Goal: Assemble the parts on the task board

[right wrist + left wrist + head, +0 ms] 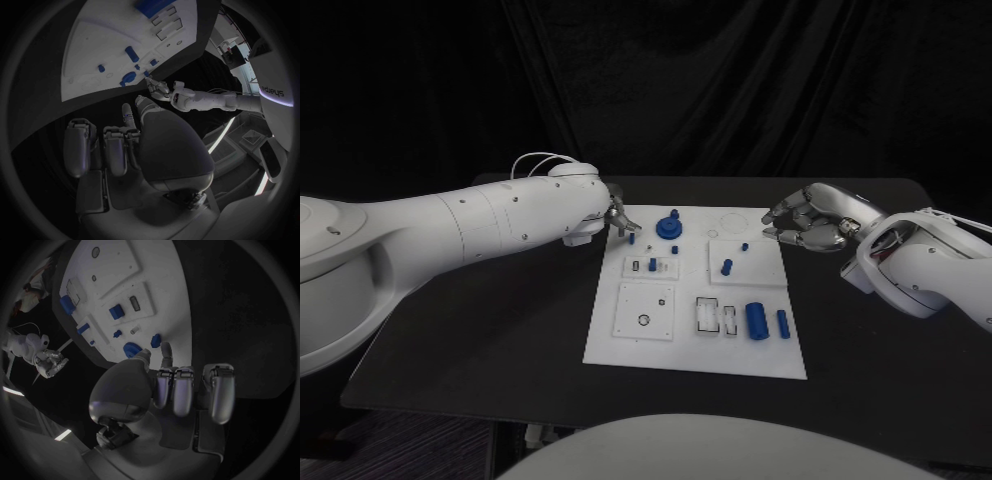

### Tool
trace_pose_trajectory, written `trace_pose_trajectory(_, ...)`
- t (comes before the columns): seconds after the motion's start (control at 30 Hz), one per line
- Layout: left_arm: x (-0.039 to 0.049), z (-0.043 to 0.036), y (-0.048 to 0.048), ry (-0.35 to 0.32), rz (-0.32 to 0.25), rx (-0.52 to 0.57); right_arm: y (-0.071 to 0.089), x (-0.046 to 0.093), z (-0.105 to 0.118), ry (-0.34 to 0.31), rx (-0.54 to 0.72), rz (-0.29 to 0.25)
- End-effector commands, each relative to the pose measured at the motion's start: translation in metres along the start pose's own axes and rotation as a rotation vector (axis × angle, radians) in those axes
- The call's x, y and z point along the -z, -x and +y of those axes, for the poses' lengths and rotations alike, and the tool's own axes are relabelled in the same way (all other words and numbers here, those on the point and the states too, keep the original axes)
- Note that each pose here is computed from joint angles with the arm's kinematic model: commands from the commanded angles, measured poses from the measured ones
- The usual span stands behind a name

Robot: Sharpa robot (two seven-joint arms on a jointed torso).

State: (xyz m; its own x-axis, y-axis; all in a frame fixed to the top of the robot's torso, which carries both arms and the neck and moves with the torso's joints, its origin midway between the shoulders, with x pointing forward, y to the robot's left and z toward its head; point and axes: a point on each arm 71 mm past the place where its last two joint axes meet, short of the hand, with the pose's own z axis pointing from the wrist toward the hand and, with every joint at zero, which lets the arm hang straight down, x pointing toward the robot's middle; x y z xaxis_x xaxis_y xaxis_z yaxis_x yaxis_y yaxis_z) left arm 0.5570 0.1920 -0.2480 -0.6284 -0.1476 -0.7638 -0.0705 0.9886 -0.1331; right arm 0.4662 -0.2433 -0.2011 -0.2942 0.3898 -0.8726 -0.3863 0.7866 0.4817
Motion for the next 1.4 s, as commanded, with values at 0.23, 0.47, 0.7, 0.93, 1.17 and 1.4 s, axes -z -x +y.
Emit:
trace_pose_trajectory(0.23,-0.0009,-0.0037,-0.0028,-0.03,0.011,-0.01,-0.0009,0.0013,-0.0019,-0.02,-0.001,0.006)
trace_pose_trajectory(0.47,-0.0014,-0.004,-0.0036,-0.032,0.016,-0.012,-0.0013,0.0009,-0.0013,-0.019,-0.001,0.007)
trace_pose_trajectory(0.7,-0.0021,-0.0035,-0.0043,-0.032,0.021,-0.014,-0.0015,0.0007,-0.0014,-0.02,-0.001,0.01)
trace_pose_trajectory(0.93,-0.0025,-0.0042,-0.0053,-0.036,0.027,-0.016,-0.0018,0.0001,-0.0012,-0.021,-0.001,0.012)
trace_pose_trajectory(1.17,-0.0037,-0.0042,-0.0063,-0.035,0.032,-0.018,-0.0022,-0.0005,-0.0007,-0.02,-0.001,0.013)
trace_pose_trajectory(1.4,-0.0049,-0.0046,-0.008,-0.04,0.033,-0.017,-0.0023,-0.0008,-0.0007,-0.02,-0.001,0.014)
